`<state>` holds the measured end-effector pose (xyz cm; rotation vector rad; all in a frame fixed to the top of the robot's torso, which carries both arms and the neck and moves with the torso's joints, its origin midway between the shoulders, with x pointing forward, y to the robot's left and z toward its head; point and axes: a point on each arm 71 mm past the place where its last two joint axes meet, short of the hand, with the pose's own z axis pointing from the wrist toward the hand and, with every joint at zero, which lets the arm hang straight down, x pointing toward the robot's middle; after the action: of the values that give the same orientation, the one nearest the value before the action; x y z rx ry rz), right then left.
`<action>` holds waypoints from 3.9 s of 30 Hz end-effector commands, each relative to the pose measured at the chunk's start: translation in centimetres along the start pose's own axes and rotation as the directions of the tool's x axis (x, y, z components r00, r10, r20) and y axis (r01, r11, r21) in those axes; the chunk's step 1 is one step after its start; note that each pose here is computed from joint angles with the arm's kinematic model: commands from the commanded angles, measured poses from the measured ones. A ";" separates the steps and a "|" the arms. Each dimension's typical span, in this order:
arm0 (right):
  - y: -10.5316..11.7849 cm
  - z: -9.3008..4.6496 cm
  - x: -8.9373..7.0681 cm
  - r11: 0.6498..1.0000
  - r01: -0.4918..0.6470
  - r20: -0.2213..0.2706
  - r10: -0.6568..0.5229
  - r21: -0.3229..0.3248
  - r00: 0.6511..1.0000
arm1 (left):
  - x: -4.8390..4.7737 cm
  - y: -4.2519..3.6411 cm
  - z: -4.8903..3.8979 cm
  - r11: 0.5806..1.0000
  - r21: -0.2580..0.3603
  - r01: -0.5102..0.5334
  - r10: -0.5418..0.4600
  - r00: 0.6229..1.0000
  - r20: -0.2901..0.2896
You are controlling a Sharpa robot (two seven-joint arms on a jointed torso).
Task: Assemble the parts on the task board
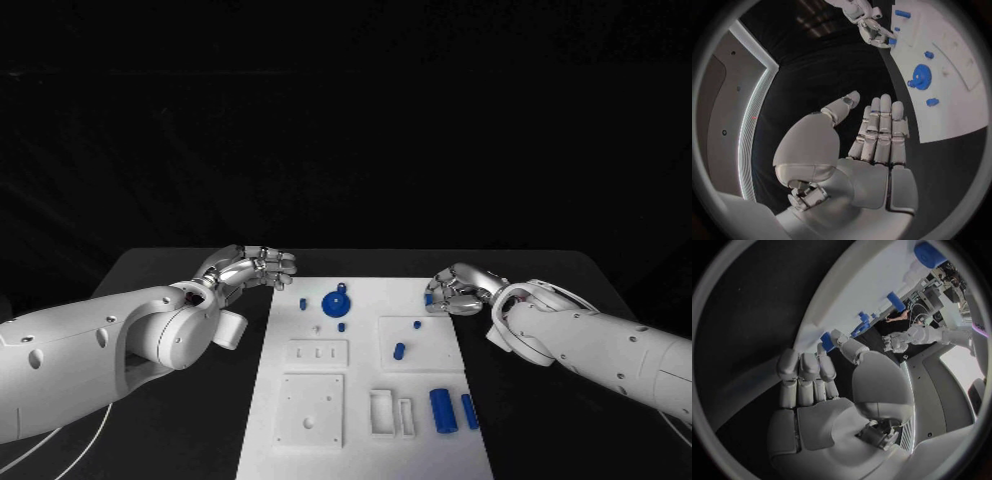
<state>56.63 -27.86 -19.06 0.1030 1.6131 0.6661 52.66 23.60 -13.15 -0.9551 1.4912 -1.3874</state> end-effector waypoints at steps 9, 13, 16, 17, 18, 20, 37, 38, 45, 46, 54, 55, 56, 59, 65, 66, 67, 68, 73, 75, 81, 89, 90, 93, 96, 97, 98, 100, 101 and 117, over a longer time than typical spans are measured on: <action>1.4 0.2 -0.8 0.999 0.050 0.041 -0.049 -0.009 0.998 | 0.76 0.17 0.07 0.998 -0.037 -0.044 0.042 0.996 -0.073; 3.0 0.6 -1.5 0.993 0.116 0.050 -0.115 -0.027 0.992 | 1.04 0.40 0.23 0.994 -0.082 -0.077 0.070 0.994 -0.088; 4.7 1.0 -1.8 0.988 0.148 0.042 -0.146 -0.041 0.988 | 1.26 0.52 0.44 0.987 -0.119 -0.105 0.093 0.991 -0.101; 5.3 1.1 -1.9 0.986 0.162 0.044 -0.160 -0.046 0.986 | 1.43 0.54 0.54 0.984 -0.130 -0.121 0.107 0.988 -0.109; 6.2 1.2 -1.8 0.983 0.176 0.049 -0.173 -0.054 0.984 | 1.66 0.52 0.66 0.979 -0.148 -0.140 0.123 0.985 -0.118; 7.3 1.3 -1.6 0.980 0.190 0.044 -0.187 -0.060 0.981 | 1.95 0.30 0.89 0.974 -0.165 -0.157 0.137 0.983 -0.126; 16.4 2.9 2.5 0.963 0.205 0.033 -0.202 -0.176 0.979 | 6.38 -0.12 2.51 0.928 -0.233 -0.290 0.234 0.942 -0.239; 16.7 3.0 2.7 0.963 0.204 0.032 -0.202 -0.177 0.979 | 6.52 -0.09 2.58 0.924 -0.236 -0.301 0.244 0.939 -0.241; 17.9 2.9 3.5 0.960 0.208 0.030 -0.206 -0.187 0.978 | 6.80 0.18 2.81 0.905 -0.266 -0.332 0.277 0.934 -0.224; 18.0 2.8 3.5 0.960 0.210 0.033 -0.207 -0.188 0.978 | 6.78 0.22 2.80 0.903 -0.270 -0.335 0.281 0.934 -0.220; 18.6 2.6 3.9 0.957 0.203 0.032 -0.200 -0.205 0.979 | 6.75 0.46 2.84 0.887 -0.288 -0.360 0.305 0.927 -0.220; 18.7 2.5 3.9 0.957 0.202 0.033 -0.199 -0.206 0.979 | 6.74 0.50 2.85 0.885 -0.291 -0.364 0.308 0.926 -0.220; 18.7 2.5 3.9 0.957 0.201 0.034 -0.198 -0.207 0.980 | 6.75 0.53 2.86 0.883 -0.292 -0.366 0.310 0.925 -0.221; 18.8 2.4 4.0 0.957 0.198 0.034 -0.196 -0.211 0.980 | 6.77 0.76 2.86 0.877 -0.301 -0.374 0.315 0.922 -0.226; 19.2 2.3 4.2 0.956 0.195 0.030 -0.193 -0.220 0.981 | 6.90 0.96 2.96 0.871 -0.309 -0.381 0.320 0.919 -0.231; 19.2 2.3 4.2 0.956 0.195 0.028 -0.193 -0.222 0.981 | 6.87 0.99 2.97 0.870 -0.312 -0.382 0.322 0.919 -0.229; 19.3 2.3 4.3 0.955 0.195 0.027 -0.194 -0.222 0.981 | 6.87 0.99 2.98 0.869 -0.312 -0.384 0.324 0.918 -0.228; 19.3 2.4 4.3 0.955 0.194 0.026 -0.193 -0.224 0.981 | 6.89 0.99 2.99 0.869 -0.311 -0.384 0.323 0.918 -0.230; 19.7 2.4 4.6 0.954 0.193 0.020 -0.194 -0.230 0.981 | 6.94 0.99 3.00 0.869 -0.310 -0.385 0.324 0.918 -0.230; 19.9 2.4 4.7 0.953 0.192 0.017 -0.194 -0.235 0.981 | 6.99 0.97 3.02 0.870 -0.308 -0.385 0.324 0.917 -0.231; 20.4 2.3 5.1 0.951 0.191 0.006 -0.195 -0.245 0.981 | 7.18 0.95 3.04 0.870 -0.306 -0.385 0.323 0.917 -0.236; 20.5 2.4 5.2 0.954 0.177 -0.006 -0.184 -0.242 0.983 | 7.37 0.87 3.14 0.873 -0.300 -0.384 0.325 0.918 -0.228; 20.6 2.4 5.2 0.954 0.177 -0.006 -0.184 -0.244 0.983 | 7.38 0.88 3.14 0.873 -0.300 -0.384 0.325 0.917 -0.230; 20.7 2.4 5.3 0.953 0.175 -0.005 -0.182 -0.247 0.983 | 7.42 0.87 3.16 0.873 -0.299 -0.384 0.325 0.917 -0.230; 20.7 2.4 5.3 0.953 0.176 -0.008 -0.183 -0.247 0.983 | 7.43 0.90 3.15 0.873 -0.301 -0.384 0.322 0.917 -0.234; 20.7 2.4 5.3 0.953 0.176 -0.008 -0.183 -0.247 0.983 | 7.44 0.90 3.15 0.873 -0.300 -0.383 0.321 0.917 -0.236; 20.7 2.4 5.3 0.953 0.176 -0.009 -0.184 -0.247 0.983 | 7.43 0.91 3.14 0.873 -0.301 -0.382 0.320 0.917 -0.237; 20.6 2.5 5.4 0.954 0.175 -0.013 -0.184 -0.244 0.983 | 7.40 0.90 3.15 0.874 -0.300 -0.381 0.320 0.918 -0.234; 20.6 2.5 5.4 0.954 0.176 -0.013 -0.184 -0.244 0.983 | 7.39 0.90 3.15 0.874 -0.300 -0.381 0.320 0.918 -0.234; 20.4 2.4 5.2 0.948 0.198 0.010 -0.202 -0.249 0.979 | 7.12 1.12 2.99 0.870 -0.313 -0.381 0.314 0.918 -0.244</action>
<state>51.77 -8.01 -14.01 -0.2219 1.5251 0.7109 53.17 16.17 -15.00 -0.7367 1.9850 -0.9669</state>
